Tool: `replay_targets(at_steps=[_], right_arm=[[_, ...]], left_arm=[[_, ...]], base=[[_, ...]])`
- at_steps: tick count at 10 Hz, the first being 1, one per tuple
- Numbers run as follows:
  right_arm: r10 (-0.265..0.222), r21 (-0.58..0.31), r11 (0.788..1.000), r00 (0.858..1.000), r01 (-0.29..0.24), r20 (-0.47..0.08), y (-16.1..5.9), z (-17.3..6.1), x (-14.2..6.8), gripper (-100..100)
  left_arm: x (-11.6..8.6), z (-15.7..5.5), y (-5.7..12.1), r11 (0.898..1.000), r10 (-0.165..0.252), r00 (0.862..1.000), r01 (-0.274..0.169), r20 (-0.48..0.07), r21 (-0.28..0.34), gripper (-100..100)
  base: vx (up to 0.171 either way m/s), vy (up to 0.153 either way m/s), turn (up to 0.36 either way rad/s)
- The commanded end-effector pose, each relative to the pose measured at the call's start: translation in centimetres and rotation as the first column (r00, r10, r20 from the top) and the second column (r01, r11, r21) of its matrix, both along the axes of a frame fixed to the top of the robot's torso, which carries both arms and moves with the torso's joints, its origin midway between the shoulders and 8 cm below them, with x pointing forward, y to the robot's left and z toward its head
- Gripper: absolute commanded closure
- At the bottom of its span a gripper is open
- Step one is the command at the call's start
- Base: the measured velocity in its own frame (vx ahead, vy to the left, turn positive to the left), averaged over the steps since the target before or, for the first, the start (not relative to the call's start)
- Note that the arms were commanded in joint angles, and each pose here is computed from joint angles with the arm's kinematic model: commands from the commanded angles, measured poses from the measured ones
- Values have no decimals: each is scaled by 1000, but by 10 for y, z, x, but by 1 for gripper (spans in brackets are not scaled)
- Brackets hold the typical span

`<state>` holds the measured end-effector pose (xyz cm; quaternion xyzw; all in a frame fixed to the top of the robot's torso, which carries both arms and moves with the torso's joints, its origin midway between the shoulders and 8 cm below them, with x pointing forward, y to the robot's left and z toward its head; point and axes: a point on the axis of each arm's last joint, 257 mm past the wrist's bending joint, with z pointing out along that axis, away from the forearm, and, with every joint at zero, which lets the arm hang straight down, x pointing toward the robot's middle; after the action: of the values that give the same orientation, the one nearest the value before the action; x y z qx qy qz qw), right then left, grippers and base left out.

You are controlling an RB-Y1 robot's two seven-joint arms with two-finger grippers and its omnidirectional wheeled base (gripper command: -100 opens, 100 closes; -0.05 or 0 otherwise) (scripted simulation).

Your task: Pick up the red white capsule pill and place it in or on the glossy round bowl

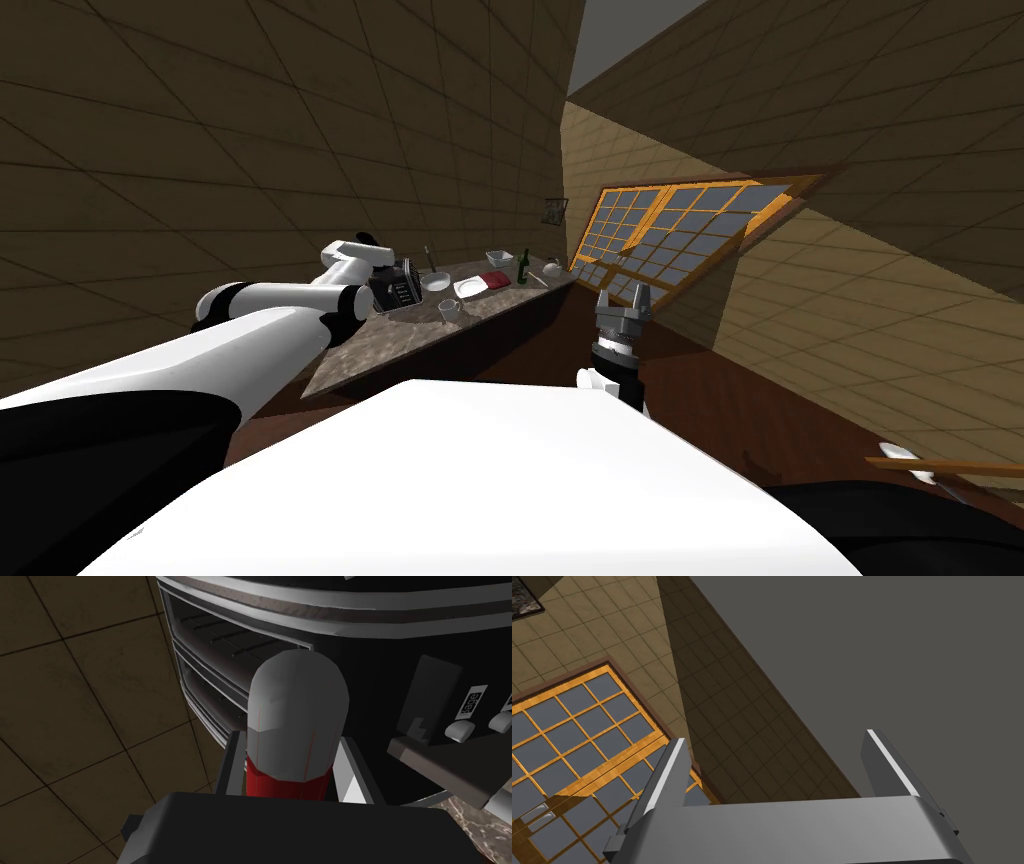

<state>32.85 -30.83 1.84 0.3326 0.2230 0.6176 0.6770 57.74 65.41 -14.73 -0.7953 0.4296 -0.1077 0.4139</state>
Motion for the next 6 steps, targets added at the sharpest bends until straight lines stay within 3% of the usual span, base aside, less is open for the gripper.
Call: replay_targets(at_steps=[1, 3, 6], right_arm=[[0, 0, 1000, 1000, 0, 0, 0, 0, 0, 0], [0, 0, 1000, 1000, 0, 0, 0, 0, 0, 0], [0, 0, 1000, 1000, 0, 0, 0, 0, 0, 0]], left_arm=[[-10, -7, 10, 999, 23, 1000, -23, 5, -31, 100], [-21, -14, 19, 997, 49, 999, -48, 9, -66, 100], [-37, -27, 28, 988, 84, 996, -83, 8, -130, 100]], base=[[75, -42, -261], [65, -31, -245], [115, 21, -244]])
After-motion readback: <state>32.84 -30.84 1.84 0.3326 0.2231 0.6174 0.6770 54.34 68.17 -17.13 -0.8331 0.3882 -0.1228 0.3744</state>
